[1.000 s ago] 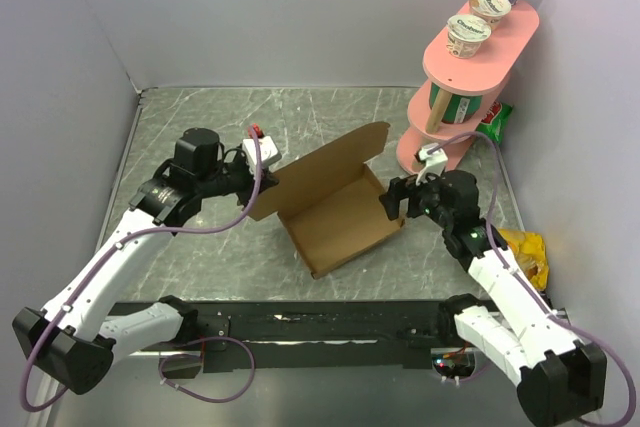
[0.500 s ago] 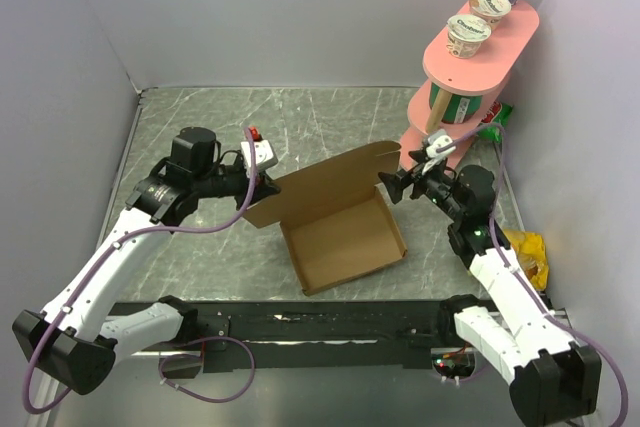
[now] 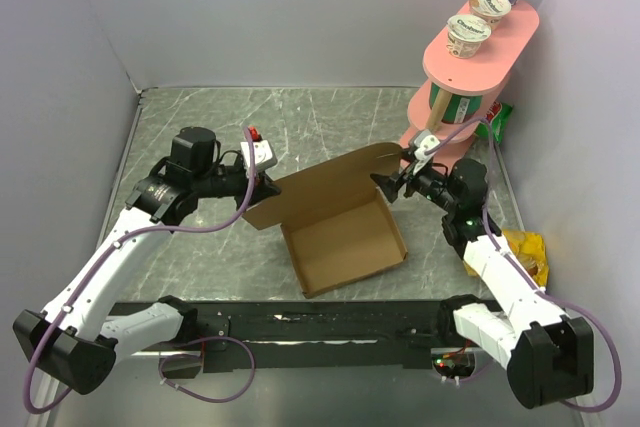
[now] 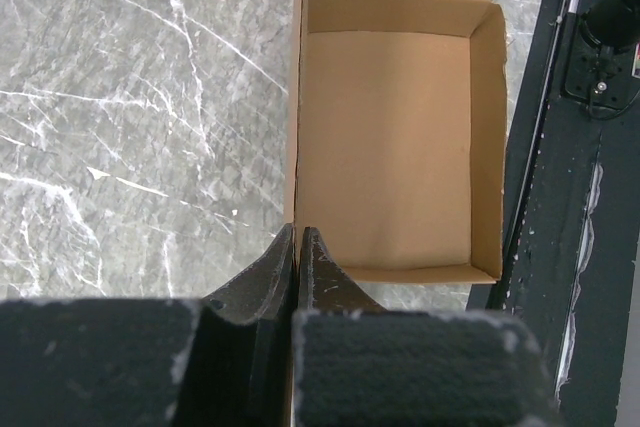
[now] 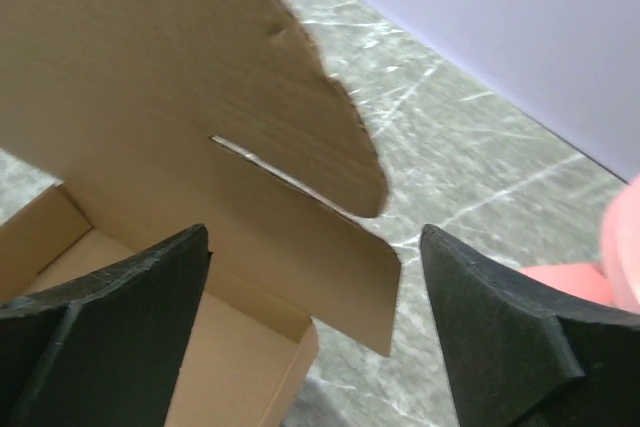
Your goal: Fold the paper box
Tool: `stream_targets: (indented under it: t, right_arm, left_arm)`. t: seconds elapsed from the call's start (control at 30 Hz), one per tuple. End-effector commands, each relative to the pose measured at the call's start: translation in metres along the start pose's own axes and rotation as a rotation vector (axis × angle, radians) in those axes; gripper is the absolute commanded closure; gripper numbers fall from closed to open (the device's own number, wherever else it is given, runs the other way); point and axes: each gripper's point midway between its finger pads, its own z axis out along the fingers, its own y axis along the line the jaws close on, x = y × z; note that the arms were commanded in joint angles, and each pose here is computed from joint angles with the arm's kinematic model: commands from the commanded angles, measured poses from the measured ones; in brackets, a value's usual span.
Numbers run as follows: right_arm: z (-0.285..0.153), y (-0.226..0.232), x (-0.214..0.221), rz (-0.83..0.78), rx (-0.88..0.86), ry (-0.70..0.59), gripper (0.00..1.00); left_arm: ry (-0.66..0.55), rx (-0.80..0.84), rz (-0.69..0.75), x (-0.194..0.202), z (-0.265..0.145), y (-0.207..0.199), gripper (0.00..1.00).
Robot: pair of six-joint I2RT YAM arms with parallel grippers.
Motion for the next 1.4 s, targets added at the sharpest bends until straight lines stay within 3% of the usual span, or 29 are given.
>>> stream_targets:
  t: [0.0,0.07,0.3,0.47,0.63,0.67,0.7,0.9,1.37]
  right_arm:
    - [0.003,0.006,-0.011,-0.037,-0.066,-0.046,0.25]
    - [0.001,0.006,-0.005,-0.016,-0.049,-0.044,0.39]
    - [-0.010,0.003,0.001,0.022,0.033,-0.048,0.60]
    - [-0.007,0.008,0.004,0.085,0.024,-0.046,0.74]
    - [-0.005,0.014,0.007,0.134,0.058,-0.066,0.80]
    - [-0.006,0.013,0.008,0.148,0.077,-0.068,0.94]
    - [-0.005,0.016,0.005,0.162,0.093,-0.076,1.00]
    - [-0.002,0.028,-0.001,0.170,0.194,-0.081,1.00]
    - [0.013,0.040,0.004,0.366,0.335,-0.064,1.00]
  left_arm:
    - [-0.054,0.003,0.051,-0.022,-0.005,0.002,0.99]
    - [-0.057,-0.009,0.053,-0.022,-0.005,0.004,0.99]
    - [-0.065,-0.007,0.041,-0.023,-0.002,0.006,0.99]
    - [-0.077,0.011,0.030,-0.024,0.002,0.005,0.99]
    - [-0.079,-0.004,0.007,-0.022,0.007,0.010,0.99]
    - [-0.078,-0.005,0.001,-0.022,0.008,0.011,0.99]
    - [-0.077,-0.006,-0.004,-0.021,0.009,0.012,0.99]
    - [-0.083,0.019,-0.012,-0.021,0.013,0.009,0.99]
    - [-0.071,0.043,-0.013,-0.018,0.020,0.002,0.99]
